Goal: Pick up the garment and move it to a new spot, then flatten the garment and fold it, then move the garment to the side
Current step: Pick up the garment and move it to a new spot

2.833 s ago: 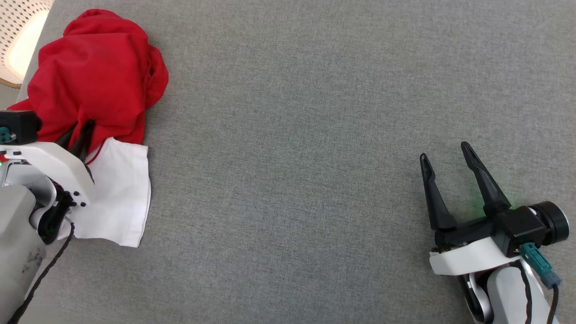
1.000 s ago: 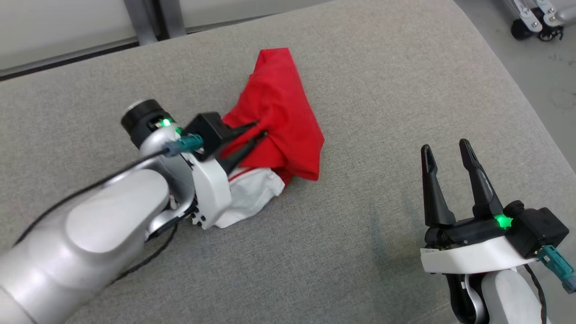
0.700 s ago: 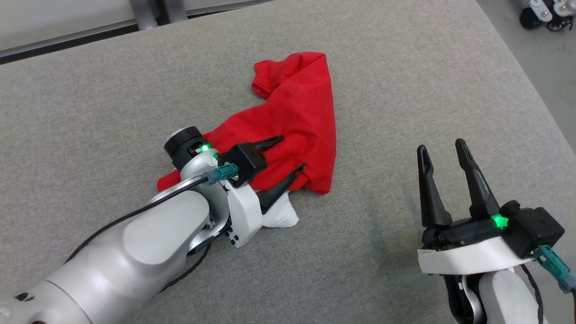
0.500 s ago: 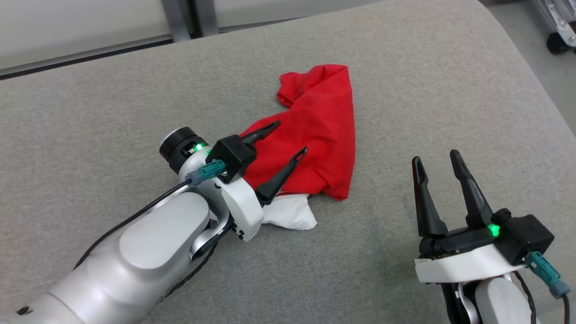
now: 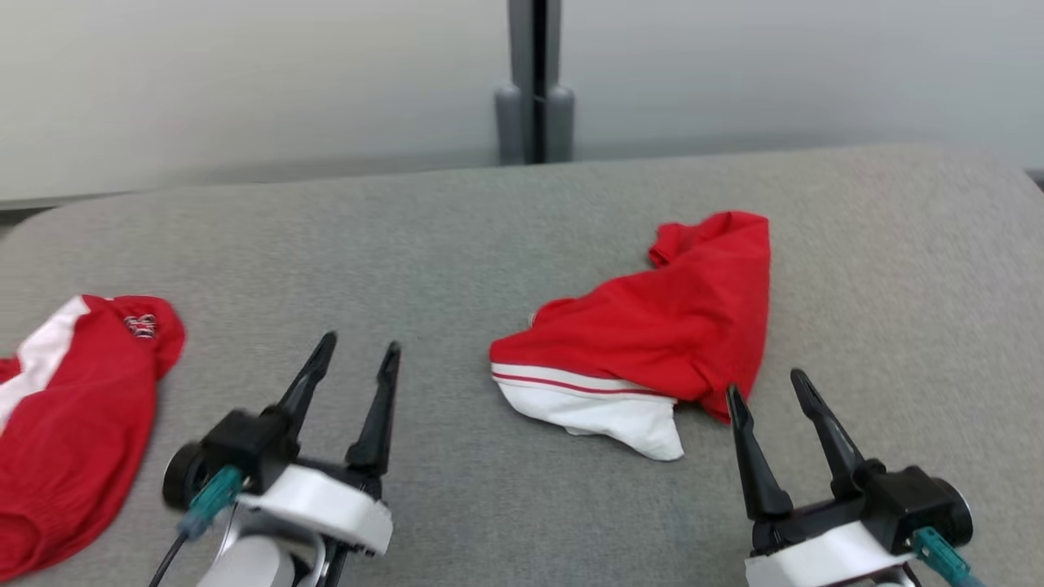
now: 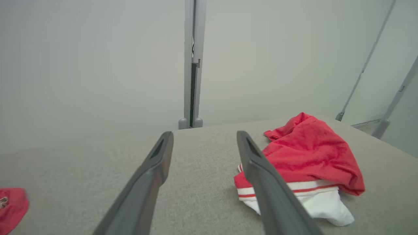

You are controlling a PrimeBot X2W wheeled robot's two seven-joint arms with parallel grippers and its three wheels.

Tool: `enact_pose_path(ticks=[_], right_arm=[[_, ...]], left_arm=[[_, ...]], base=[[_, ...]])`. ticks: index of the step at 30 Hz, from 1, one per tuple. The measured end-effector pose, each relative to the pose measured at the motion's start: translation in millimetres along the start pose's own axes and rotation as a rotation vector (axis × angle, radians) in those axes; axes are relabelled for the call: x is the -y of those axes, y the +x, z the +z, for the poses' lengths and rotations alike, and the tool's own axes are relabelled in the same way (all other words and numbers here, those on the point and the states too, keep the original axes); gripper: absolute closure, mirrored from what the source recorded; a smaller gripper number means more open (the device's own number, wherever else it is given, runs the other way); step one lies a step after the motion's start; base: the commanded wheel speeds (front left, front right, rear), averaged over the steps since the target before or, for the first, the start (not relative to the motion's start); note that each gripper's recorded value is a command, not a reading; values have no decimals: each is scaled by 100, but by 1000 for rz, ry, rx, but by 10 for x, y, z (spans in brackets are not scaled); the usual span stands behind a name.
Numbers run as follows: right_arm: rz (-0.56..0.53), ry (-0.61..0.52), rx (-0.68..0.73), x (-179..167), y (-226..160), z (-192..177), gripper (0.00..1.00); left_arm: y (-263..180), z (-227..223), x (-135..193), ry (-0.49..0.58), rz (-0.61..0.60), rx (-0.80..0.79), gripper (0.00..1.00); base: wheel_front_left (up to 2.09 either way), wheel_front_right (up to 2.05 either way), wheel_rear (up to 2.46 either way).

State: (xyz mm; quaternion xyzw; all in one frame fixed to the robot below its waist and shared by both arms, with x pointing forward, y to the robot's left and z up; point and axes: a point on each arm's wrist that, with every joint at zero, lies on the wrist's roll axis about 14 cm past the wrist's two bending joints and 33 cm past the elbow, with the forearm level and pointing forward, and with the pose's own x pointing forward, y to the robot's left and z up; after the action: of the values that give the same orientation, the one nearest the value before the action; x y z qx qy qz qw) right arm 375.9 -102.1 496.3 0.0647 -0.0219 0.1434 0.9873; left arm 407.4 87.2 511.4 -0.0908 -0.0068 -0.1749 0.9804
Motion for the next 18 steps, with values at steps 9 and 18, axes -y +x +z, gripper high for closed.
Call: enact_pose_path(ticks=[9, 18], right_arm=[[71, -33, 39, -251, -85, 141, 0], [19, -29, 26, -152, -378, 100, 0]], left_arm=[[-892, 268, -604, 6, 344, 139, 0], [-1400, 13, -590, 35, 386, 81, 0]], base=[[0, 0, 0], [0, 0, 0]])
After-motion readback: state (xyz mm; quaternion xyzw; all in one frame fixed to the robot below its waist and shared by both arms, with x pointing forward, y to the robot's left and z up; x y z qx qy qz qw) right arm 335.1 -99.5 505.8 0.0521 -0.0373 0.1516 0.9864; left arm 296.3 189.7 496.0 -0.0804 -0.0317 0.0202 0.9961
